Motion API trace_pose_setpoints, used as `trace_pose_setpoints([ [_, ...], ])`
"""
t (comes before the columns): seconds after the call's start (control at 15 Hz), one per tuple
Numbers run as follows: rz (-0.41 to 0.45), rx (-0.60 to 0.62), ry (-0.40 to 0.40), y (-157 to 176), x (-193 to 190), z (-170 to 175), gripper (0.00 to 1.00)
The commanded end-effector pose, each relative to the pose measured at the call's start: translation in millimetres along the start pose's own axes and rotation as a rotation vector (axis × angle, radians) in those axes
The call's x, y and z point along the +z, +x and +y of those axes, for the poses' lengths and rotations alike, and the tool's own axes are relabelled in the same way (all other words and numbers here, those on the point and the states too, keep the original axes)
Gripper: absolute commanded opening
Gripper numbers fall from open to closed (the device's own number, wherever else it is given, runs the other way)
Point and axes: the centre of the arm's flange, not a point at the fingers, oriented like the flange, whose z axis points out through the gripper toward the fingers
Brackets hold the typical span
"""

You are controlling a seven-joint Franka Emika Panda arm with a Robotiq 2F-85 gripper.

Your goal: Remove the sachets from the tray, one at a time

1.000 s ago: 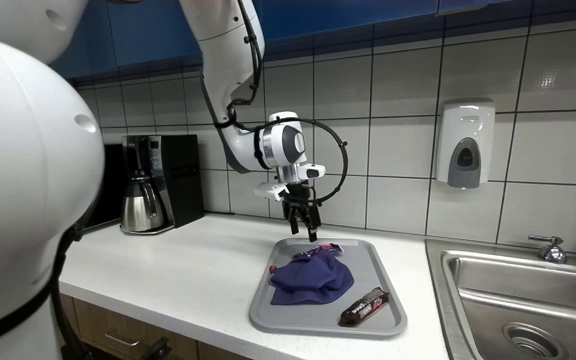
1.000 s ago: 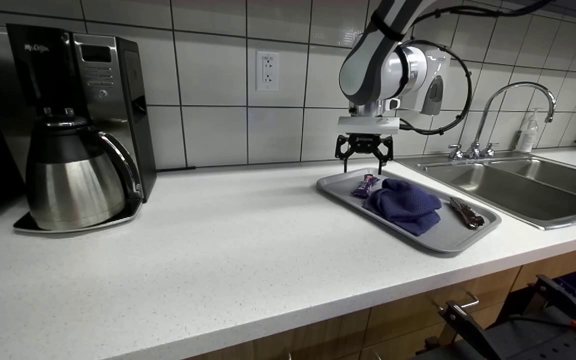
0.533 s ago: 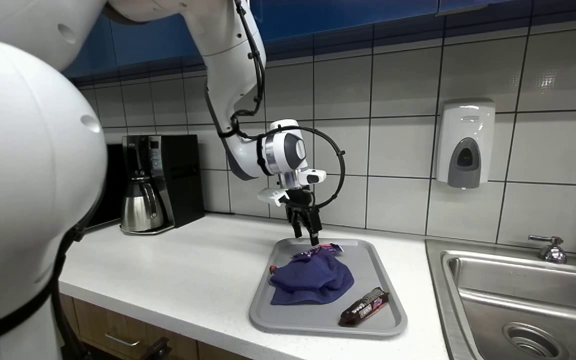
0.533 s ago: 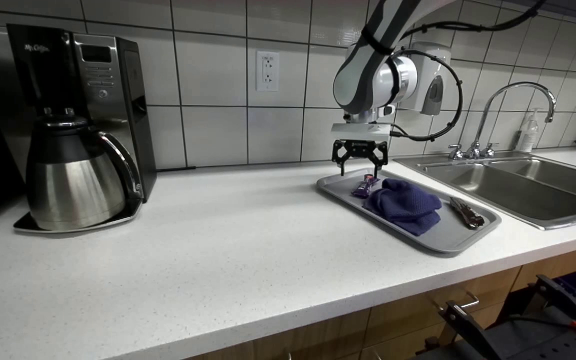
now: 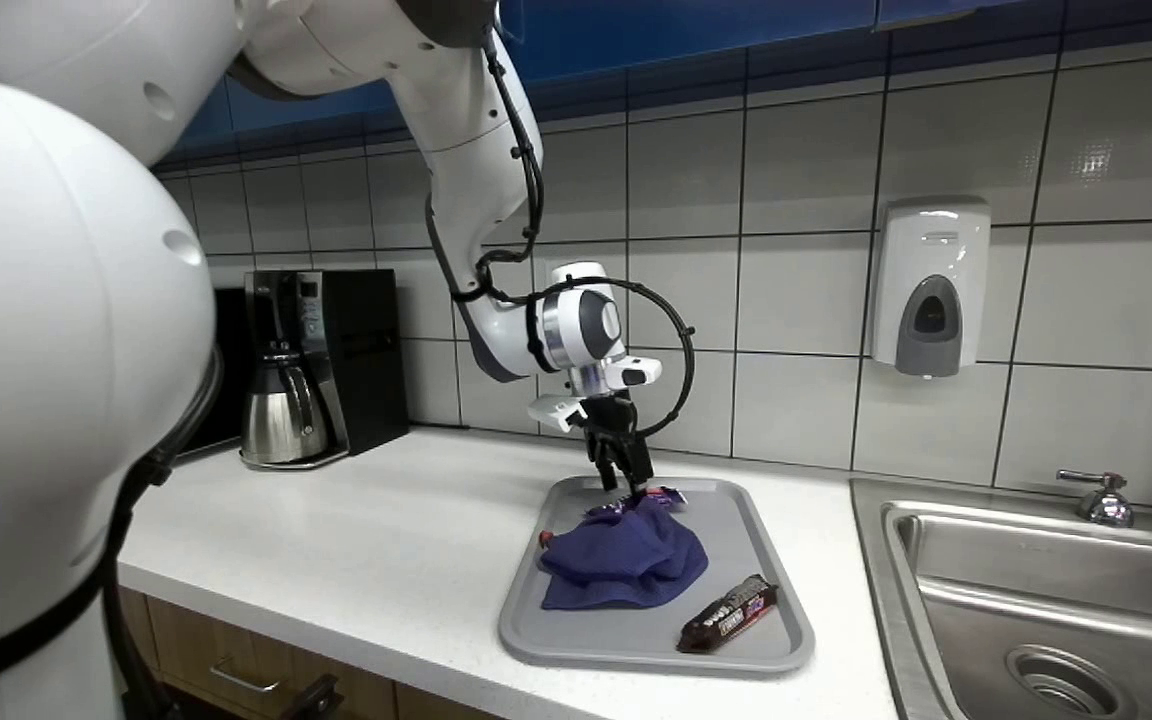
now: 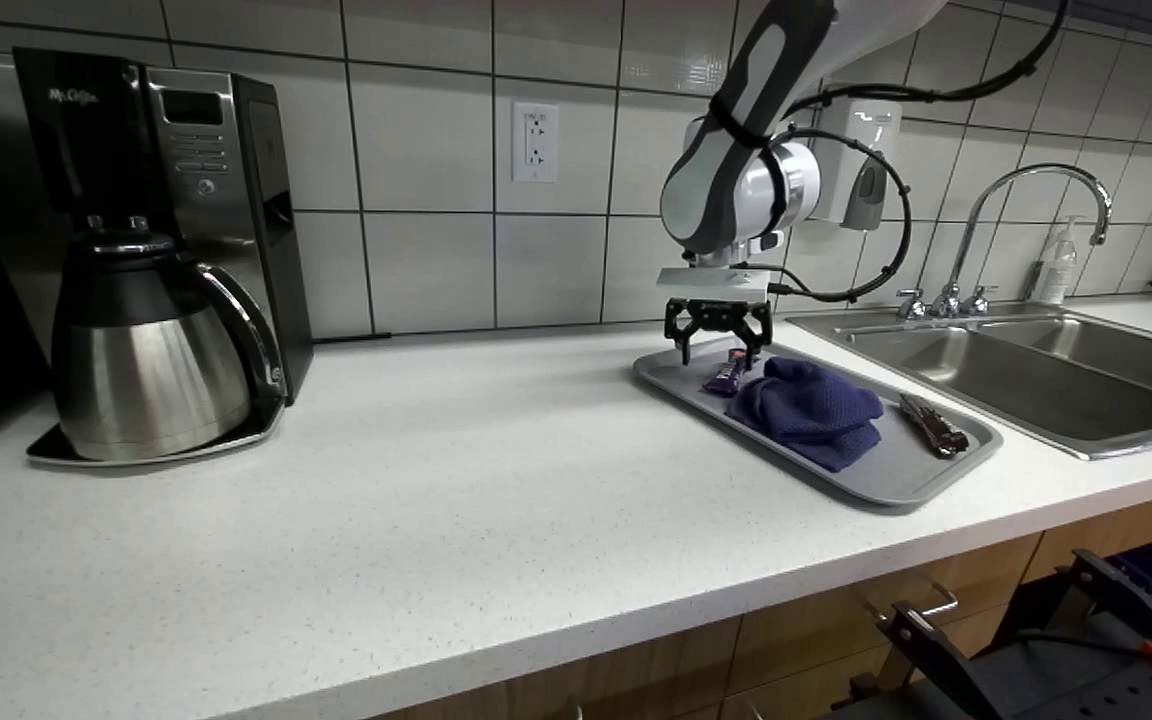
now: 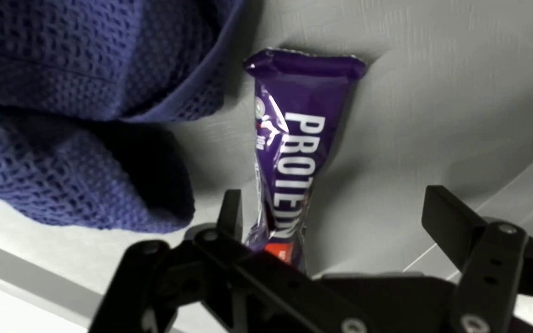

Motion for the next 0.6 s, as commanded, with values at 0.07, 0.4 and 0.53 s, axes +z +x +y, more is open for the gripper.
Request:
trace_pose_setpoints([
  [0.07, 0.011, 0.041, -0.016, 9.9, 2.3, -9.3, 1.0],
  [0.4, 0.022, 0.068, -0.016, 14.0, -3.4, -1.4, 1.0],
  [0.53, 0.02, 0.073, -0.017, 14.6, -1.5, 1.5, 1.0],
])
